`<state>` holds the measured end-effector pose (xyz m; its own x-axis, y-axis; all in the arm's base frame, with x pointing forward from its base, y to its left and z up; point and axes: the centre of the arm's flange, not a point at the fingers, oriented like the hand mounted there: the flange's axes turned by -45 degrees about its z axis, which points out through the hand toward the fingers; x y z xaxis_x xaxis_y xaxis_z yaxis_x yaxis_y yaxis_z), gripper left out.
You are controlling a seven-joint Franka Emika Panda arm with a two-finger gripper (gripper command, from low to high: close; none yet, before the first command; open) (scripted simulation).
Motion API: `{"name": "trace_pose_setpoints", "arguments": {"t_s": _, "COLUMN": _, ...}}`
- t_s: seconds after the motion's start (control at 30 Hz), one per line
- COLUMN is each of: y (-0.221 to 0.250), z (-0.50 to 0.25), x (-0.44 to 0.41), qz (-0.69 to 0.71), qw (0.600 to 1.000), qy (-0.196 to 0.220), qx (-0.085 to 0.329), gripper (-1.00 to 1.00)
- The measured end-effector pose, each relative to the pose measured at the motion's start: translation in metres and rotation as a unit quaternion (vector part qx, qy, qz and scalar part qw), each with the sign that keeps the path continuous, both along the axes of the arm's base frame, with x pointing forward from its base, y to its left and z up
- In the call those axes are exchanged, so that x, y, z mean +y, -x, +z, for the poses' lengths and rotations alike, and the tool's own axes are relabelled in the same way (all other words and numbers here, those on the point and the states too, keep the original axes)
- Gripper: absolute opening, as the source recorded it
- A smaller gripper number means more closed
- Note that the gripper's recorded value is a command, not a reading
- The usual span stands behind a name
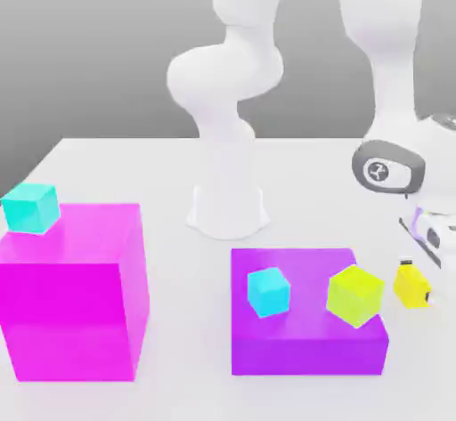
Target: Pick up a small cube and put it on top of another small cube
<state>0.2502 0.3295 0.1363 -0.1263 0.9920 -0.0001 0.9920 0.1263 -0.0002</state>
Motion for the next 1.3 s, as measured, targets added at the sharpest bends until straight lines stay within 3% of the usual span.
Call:
{"name": "trace_pose_setpoints", "arguments": {"t_s": 0.13, "y": 0.000, "z": -0.001, "x": 0.000, "qz": 0.000, "qw": 1.000, "qy": 0.000, "qx": 0.000, "gripper": -1.00}}
{"name": "trace_pose_setpoints", "arguments": {"t_s": 0.33, "y": -0.005, "z": 0.056, "x": -0.002, "qz": -0.001, "qw": 1.000, "qy": 0.001, "qx": -0.001, "gripper": -1.00}}
{"name": "trace_pose_setpoints", "arguments": {"t_s": 0.53, "y": -0.134, "z": 0.136, "x": -0.119, "qz": -0.079, "qw": 0.997, "qy": 0.008, "qx": -0.019, "gripper": -1.00}}
{"name": "trace_pose_setpoints", "arguments": {"t_s": 0.73, "y": -0.190, "z": 0.214, "x": -0.260, "qz": -0.121, "qw": 0.992, "qy": 0.016, "qx": -0.025, "gripper": -1.00}}
{"name": "trace_pose_setpoints", "arguments": {"t_s": 0.93, "y": -0.178, "z": 0.268, "x": -0.410, "qz": -0.181, "qw": 0.983, "qy": 0.016, "qx": -0.017, "gripper": -1.00}}
{"name": "trace_pose_setpoints", "arguments": {"t_s": 1.07, "y": -0.137, "z": 0.294, "x": -0.511, "qz": -0.224, "qw": 0.974, "qy": 0.008, "qx": -0.007, "gripper": -1.00}}
{"name": "trace_pose_setpoints", "arguments": {"t_s": 1.17, "y": -0.103, "z": 0.273, "x": -0.579, "qz": -0.254, "qw": 0.967, "qy": 0.001, "qx": 0.000, "gripper": -1.00}}
{"name": "trace_pose_setpoints", "arguments": {"t_s": 1.2, "y": -0.097, "z": 0.262, "x": -0.588, "qz": -0.258, "qw": 0.966, "qy": 0.001, "qx": 0.000, "gripper": 1.00}}
{"name": "trace_pose_setpoints", "arguments": {"t_s": 1.3, "y": -0.097, "z": 0.262, "x": -0.588, "qz": -0.258, "qw": 0.966, "qy": 0.001, "qx": 0.000, "gripper": 1.00}}
